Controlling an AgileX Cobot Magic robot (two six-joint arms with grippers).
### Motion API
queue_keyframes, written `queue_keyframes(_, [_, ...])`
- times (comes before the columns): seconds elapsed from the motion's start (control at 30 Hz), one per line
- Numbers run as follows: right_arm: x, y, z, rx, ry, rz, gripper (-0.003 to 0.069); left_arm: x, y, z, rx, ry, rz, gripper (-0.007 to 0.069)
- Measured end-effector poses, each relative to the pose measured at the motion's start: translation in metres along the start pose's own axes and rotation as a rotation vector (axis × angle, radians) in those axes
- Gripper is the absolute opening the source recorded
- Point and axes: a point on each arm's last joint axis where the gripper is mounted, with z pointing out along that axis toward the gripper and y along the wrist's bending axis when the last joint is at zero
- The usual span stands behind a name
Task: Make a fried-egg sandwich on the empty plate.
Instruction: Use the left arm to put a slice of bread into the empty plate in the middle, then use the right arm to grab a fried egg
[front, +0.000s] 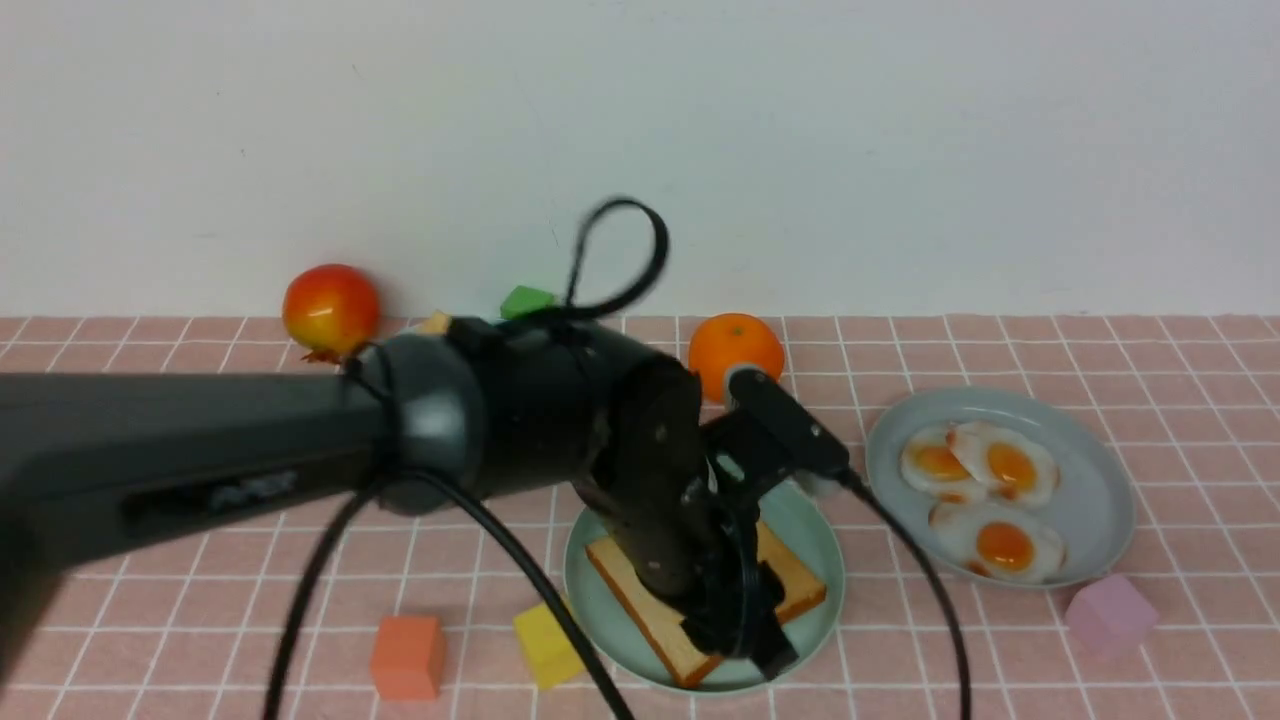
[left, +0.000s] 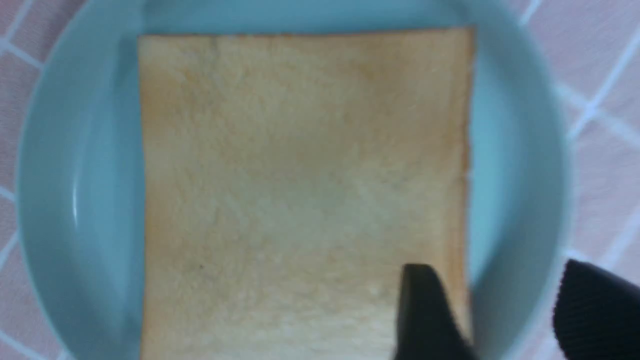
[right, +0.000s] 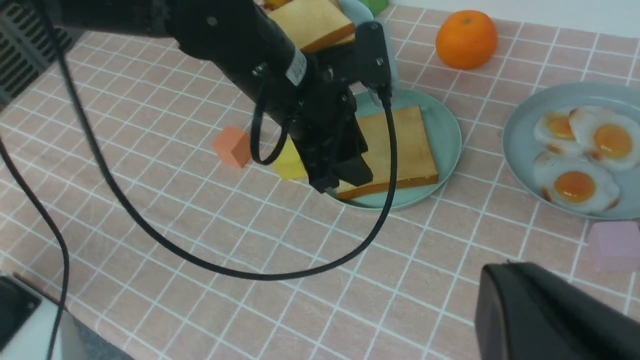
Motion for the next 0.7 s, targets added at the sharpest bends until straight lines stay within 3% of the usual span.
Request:
queue_keyframes(0.1, [-0.001, -0.001, 0.003, 0.005, 0.013, 0.032, 0.0032, -0.01, -0.006, -0.038, 0.025, -0.088, -0.041, 0.0426])
queue_keyframes(0.17, [-0.004, -0.003, 0.01, 0.015, 0.046, 0.052, 0.0032, -0.015, -0.011, -0.074, 0.048, -0.162, -0.082, 0.0367])
queue_keyframes(0.2, [-0.004, -0.004, 0.012, 0.018, 0.057, 0.055, 0.0032, -0.016, -0.013, -0.088, 0.055, -0.189, -0.1, 0.0322])
queue_keyframes(0.27, [-0.009, -0.009, 0.028, 0.038, 0.151, 0.084, 0.0033, -0.01, -0.021, -0.152, 0.072, -0.327, -0.149, 0.0141])
queue_keyframes(0.33, [-0.015, -0.014, 0.045, 0.057, 0.225, 0.092, 0.0034, 0.003, -0.027, -0.193, 0.079, -0.421, -0.164, 0.0013])
queue_keyframes(0.43, [-0.027, -0.022, 0.07, 0.084, 0.315, 0.099, 0.0036, 0.034, -0.035, -0.231, 0.074, -0.518, -0.178, 0.0012])
queue_keyframes(0.53, [-0.04, -0.033, 0.104, 0.12, 0.407, 0.101, 0.0035, 0.09, -0.046, -0.267, 0.083, -0.628, -0.19, 0.0012])
queue_keyframes(0.63, [-0.047, -0.043, 0.133, 0.145, 0.453, 0.092, 0.0035, 0.127, -0.052, -0.275, 0.089, -0.682, -0.202, 0.0012])
queue_keyframes(0.7, [-0.05, -0.056, 0.173, 0.177, 0.496, 0.071, 0.0039, 0.174, -0.059, -0.287, 0.092, -0.781, -0.196, 0.0012])
